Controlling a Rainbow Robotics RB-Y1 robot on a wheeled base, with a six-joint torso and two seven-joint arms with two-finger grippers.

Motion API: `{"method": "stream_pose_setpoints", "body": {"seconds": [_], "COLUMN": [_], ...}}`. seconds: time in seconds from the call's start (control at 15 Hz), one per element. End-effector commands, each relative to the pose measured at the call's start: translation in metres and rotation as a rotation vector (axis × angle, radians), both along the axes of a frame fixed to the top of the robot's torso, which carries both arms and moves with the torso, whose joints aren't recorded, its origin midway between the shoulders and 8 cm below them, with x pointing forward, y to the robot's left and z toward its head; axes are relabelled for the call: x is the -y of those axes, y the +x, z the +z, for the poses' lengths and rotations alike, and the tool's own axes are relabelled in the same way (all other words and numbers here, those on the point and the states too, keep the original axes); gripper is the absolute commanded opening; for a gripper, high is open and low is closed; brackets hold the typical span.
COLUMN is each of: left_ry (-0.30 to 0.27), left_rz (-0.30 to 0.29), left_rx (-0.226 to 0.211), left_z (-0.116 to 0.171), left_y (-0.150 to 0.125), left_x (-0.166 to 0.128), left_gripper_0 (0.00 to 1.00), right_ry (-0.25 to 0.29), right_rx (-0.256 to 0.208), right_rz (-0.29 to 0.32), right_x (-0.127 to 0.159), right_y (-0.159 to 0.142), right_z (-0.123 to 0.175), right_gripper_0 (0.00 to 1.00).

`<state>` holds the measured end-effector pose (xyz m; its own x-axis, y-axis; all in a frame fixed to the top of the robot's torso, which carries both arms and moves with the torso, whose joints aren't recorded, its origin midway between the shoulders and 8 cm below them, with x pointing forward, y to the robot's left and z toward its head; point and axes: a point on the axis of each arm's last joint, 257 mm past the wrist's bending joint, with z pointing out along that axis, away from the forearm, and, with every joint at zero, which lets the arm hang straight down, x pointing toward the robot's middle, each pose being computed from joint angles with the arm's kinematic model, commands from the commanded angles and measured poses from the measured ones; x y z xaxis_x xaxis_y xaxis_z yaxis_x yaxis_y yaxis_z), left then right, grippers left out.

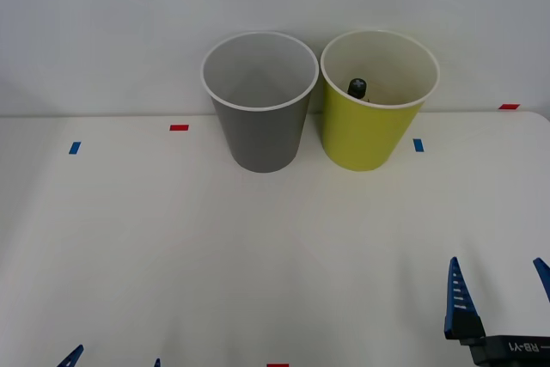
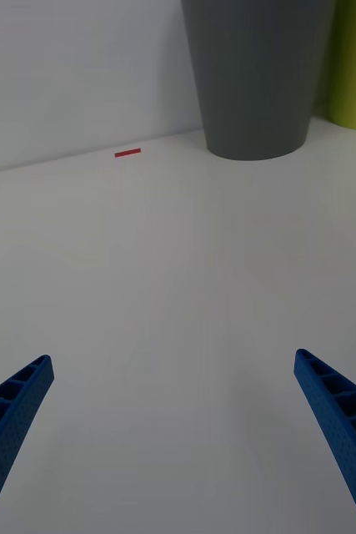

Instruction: Put cans in the gray bin and PET bottles in the light green bin.

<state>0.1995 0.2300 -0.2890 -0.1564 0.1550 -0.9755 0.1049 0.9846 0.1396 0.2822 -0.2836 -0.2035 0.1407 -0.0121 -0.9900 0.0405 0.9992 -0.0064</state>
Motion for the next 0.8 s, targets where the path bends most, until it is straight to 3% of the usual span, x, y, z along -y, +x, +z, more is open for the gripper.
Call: {"method": "stream_pose_setpoints", "body": {"seconds": [0.07, 0.2, 0.8], "left_ry": [0.0, 0.0, 0.0], "left_rz": [0.0, 0.0, 0.0], "left_rx": [0.0, 0.0, 0.0], "left_z": [0.0, 0.0, 0.0], "left_y": [0.0, 0.0, 0.0], "left_x": [0.0, 0.0, 0.0], "left_gripper_0": [1.0, 1.0, 1.0], "right_ry": [0.018, -0.038, 0.027], "right_rx": [-0.08, -0.099, -0.179], "right_rz": [-0.029, -0.037, -0.1], "right_x": [-0.005, -0.01, -0.013], "right_y": [-0.042, -0.056, -0.095], "right_z": [-0.03, -0.034, -0.068], "right_gripper_0": [1.0, 1.0, 1.0]}}
